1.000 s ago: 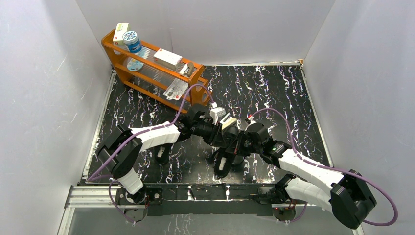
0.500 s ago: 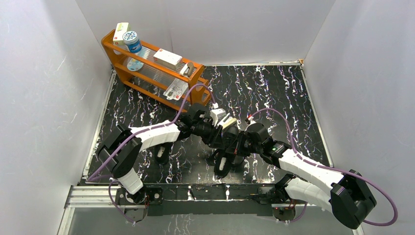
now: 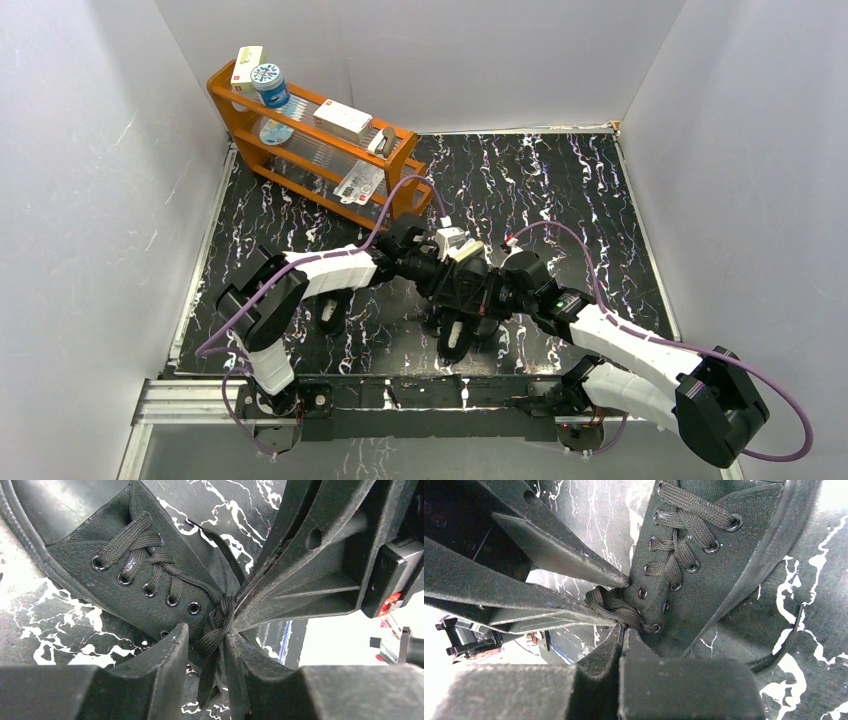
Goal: Tie the shoes
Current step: Cross the shoelace with the shoelace.
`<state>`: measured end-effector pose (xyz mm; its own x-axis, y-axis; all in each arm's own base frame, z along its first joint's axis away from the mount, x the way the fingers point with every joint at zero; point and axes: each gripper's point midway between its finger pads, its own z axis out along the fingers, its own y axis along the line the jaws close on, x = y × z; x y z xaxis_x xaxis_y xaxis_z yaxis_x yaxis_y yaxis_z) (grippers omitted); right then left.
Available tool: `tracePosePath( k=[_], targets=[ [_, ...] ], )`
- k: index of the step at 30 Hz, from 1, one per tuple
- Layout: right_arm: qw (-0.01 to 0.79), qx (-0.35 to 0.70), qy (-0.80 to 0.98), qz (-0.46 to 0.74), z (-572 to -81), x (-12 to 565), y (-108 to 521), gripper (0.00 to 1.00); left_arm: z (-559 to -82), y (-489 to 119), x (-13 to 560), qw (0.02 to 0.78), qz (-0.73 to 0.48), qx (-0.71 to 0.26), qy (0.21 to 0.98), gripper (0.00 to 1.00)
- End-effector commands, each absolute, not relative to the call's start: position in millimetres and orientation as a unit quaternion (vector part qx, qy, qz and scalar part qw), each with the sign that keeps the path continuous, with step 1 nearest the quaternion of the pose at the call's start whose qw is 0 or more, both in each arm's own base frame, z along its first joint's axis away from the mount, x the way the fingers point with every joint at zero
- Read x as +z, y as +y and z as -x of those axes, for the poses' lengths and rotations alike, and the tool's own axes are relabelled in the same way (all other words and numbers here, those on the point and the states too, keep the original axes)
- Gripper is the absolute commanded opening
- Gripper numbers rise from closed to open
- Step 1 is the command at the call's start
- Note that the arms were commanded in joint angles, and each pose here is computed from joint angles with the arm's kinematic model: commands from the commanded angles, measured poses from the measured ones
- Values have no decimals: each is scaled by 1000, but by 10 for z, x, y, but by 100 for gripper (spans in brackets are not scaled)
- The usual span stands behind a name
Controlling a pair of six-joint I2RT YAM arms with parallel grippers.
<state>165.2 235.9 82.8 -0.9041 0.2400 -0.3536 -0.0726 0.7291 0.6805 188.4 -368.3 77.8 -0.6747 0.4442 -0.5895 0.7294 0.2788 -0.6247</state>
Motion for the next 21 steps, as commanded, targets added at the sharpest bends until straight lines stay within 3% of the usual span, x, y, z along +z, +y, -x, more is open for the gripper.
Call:
tracePosePath(
  k=[1,6,9,12,17,21],
  targets=[
    [230,377,896,-40,-1733,976,2414,3,-1976,-3792,928,182,-387,-474,769,25],
    [224,379,897,-35,-1714,971,2429,4,-2099,-3802,934,208,-368,-458,782,10],
    [215,375,901,-28,-1678,985,2421,9,-2150,-3809,964,227,-359,-451,785,0],
    [204,359,911,-11,-1612,1006,2367,19,-2164,-3823,998,237,-345,-458,784,0],
    [194,308,931,40,-1557,1197,2166,46,-2147,-3850,1009,236,-328,-467,787,0],
    [174,305,929,117,-1627,1273,2105,48,-2149,-3846,1042,239,-320,-469,788,0]
  ],
)
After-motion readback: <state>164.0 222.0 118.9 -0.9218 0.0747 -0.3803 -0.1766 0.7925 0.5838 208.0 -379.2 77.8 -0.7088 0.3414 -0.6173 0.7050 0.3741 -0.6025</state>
